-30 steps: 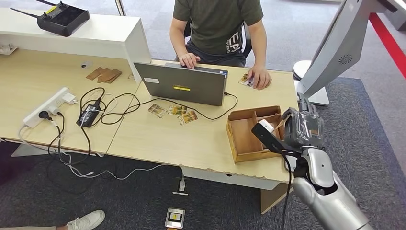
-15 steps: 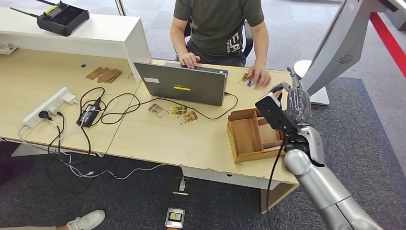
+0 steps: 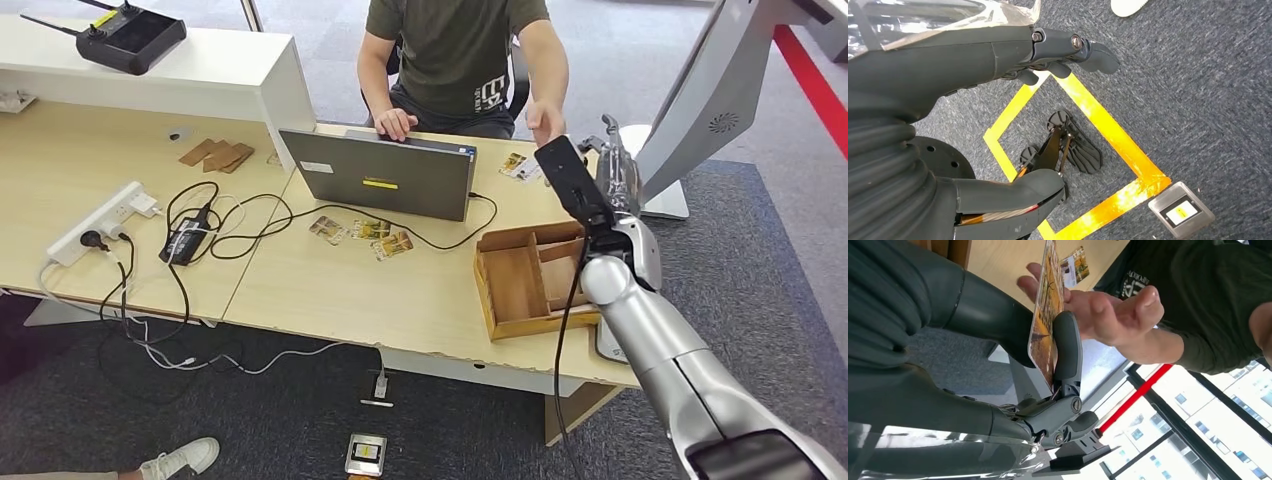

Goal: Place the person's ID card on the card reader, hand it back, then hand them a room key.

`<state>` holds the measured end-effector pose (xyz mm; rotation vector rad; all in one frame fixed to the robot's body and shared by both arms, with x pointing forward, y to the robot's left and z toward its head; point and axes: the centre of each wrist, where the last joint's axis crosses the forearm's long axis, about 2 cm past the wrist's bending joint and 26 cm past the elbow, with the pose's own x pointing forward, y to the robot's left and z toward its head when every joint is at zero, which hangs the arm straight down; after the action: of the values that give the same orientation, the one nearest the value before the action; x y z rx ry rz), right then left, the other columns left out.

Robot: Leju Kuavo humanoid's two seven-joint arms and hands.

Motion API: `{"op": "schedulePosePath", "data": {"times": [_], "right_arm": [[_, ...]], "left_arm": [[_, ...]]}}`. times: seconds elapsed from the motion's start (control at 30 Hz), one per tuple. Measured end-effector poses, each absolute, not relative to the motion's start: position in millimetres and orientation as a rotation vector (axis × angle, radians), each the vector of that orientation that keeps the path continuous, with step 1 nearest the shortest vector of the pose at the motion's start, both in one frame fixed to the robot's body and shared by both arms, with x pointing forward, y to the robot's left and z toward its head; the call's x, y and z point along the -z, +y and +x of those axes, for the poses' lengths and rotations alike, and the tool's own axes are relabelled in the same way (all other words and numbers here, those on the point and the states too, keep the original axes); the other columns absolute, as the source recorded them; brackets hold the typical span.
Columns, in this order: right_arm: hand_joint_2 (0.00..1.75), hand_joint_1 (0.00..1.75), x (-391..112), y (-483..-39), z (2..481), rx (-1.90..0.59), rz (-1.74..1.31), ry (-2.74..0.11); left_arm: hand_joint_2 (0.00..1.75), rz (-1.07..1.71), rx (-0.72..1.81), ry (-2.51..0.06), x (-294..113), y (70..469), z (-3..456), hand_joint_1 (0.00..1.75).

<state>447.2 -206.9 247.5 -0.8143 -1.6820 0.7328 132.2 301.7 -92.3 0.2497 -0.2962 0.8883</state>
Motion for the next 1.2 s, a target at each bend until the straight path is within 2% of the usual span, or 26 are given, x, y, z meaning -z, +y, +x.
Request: {"op": "schedulePosePath", "data": {"times": [0.17, 0.2, 0.3, 0.33, 0.67, 0.83, 1.03, 1.2], "right_arm": [[1.75, 1.75, -243.5, -198.8, 450.0, -0.761, -0.822, -1.646], [1.75, 1.44, -242.4, -197.0, 450.1, -0.764, -0.82, -1.642], [1.75, 0.14, -240.3, -191.5, 450.3, -0.772, -0.81, -1.638], [1.75, 0.0, -240.0, -189.8, 450.5, -0.774, -0.808, -1.638], [1.75, 0.0, -241.1, -177.5, 450.0, -0.812, -0.935, -1.647], [1.75, 0.0, -242.7, -166.0, 437.2, -0.855, -0.995, -1.761], [1.75, 0.0, -214.1, -158.0, 374.8, -1.0, -0.905, -1.855], [1.75, 0.0, -196.0, -180.3, 318.0, -0.877, -0.852, -1.919]], "left_arm": [[1.75, 0.244, -0.895, -0.305, 92.2, 297.9, 132.9, 0.0], [1.75, 0.243, -0.896, -0.307, 92.2, 297.4, 132.8, 0.0], [1.75, 0.24, -0.9, -0.313, 92.3, 296.5, 132.6, 0.0], [1.75, 0.238, -0.901, -0.315, 92.3, 296.3, 132.5, 0.0], [1.75, 0.237, -0.909, -0.339, 93.8, 295.9, 127.9, 0.0], [1.75, 0.242, -0.942, -0.37, 96.6, 295.3, 118.3, 0.0], [1.75, 0.23, -1.005, -0.404, 103.2, 296.1, 92.0, 0.0], [1.75, 0.254, -1.05, -0.37, 106.3, 300.0, 76.4, 0.0]]}}
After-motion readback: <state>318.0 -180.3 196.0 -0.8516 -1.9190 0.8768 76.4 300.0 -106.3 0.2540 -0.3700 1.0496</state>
